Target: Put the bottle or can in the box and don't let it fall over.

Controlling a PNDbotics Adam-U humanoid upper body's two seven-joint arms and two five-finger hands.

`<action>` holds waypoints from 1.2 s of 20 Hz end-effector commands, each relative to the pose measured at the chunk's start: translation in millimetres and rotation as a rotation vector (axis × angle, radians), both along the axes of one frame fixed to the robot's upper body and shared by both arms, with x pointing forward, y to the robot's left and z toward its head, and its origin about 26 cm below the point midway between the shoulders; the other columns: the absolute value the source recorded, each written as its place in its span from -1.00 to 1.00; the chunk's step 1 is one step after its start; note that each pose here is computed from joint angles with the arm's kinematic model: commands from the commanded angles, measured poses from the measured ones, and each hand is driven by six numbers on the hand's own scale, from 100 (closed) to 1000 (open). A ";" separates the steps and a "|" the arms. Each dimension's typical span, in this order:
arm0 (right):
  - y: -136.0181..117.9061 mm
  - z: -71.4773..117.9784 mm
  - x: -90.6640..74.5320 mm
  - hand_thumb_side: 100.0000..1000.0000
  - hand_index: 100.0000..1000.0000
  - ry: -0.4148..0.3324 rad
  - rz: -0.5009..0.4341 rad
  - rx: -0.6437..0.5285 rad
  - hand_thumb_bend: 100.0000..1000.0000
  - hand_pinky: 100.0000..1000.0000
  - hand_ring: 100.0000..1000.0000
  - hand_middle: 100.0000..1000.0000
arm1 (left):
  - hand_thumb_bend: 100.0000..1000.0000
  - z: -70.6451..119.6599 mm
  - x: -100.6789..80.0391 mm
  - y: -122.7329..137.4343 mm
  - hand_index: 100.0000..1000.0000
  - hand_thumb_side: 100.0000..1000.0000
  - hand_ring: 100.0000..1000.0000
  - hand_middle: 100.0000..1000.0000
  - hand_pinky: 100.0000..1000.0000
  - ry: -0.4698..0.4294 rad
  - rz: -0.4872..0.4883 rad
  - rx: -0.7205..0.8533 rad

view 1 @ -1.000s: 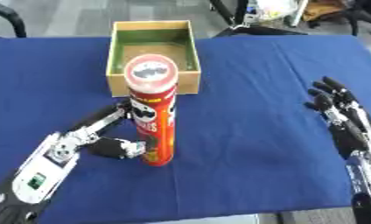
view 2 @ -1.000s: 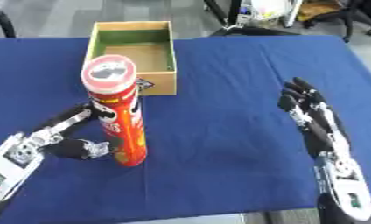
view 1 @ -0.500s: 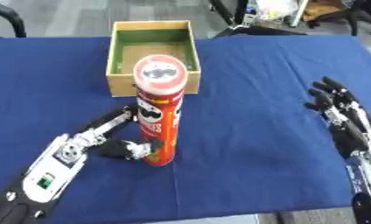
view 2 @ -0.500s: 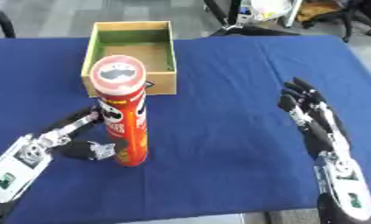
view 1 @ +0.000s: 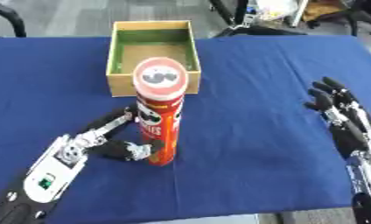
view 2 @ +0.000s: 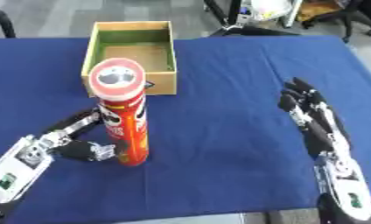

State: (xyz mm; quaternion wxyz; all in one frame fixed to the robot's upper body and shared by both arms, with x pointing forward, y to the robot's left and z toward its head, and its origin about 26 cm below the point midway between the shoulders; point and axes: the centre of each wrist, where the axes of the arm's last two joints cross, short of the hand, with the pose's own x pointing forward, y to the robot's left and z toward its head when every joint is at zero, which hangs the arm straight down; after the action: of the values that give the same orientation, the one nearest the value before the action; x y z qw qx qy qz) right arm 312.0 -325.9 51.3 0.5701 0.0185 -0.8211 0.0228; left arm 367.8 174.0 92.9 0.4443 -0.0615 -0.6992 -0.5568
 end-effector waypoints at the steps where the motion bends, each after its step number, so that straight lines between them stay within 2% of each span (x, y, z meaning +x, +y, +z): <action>1: -1.4 7.0 2.7 -0.24 0.83 -0.023 0.010 -0.007 0.05 0.54 0.78 0.66 | -0.22 11.8 1.9 -0.9 1.00 0.15 0.89 0.94 0.51 -0.034 -0.014 -0.004; 10: -1.6 7.1 3.0 -0.24 0.83 -0.022 0.011 -0.008 0.05 0.54 0.78 0.66 | 0.19 10.6 4.2 2.7 1.00 0.13 0.89 0.94 0.52 -0.063 0.003 0.023; 13: -1.3 7.1 3.3 -0.24 0.83 -0.023 0.013 -0.008 0.05 0.54 0.78 0.66 | 0.27 10.0 6.1 2.0 1.00 0.14 0.89 0.94 0.52 -0.078 0.003 0.037; 24: -1.7 6.6 4.2 -0.25 0.83 -0.022 0.016 -0.007 0.06 0.54 0.78 0.66 | 0.18 3.4 15.9 -5.1 1.00 0.15 0.89 0.94 0.51 -0.078 0.026 0.026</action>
State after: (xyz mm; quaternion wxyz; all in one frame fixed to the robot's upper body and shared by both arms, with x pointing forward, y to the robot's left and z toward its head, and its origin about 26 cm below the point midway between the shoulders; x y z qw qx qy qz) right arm 313.5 -325.8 50.0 0.5709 0.0212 -0.8204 0.0243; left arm 380.1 169.5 87.5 0.4338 -0.0320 -0.7005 -0.5657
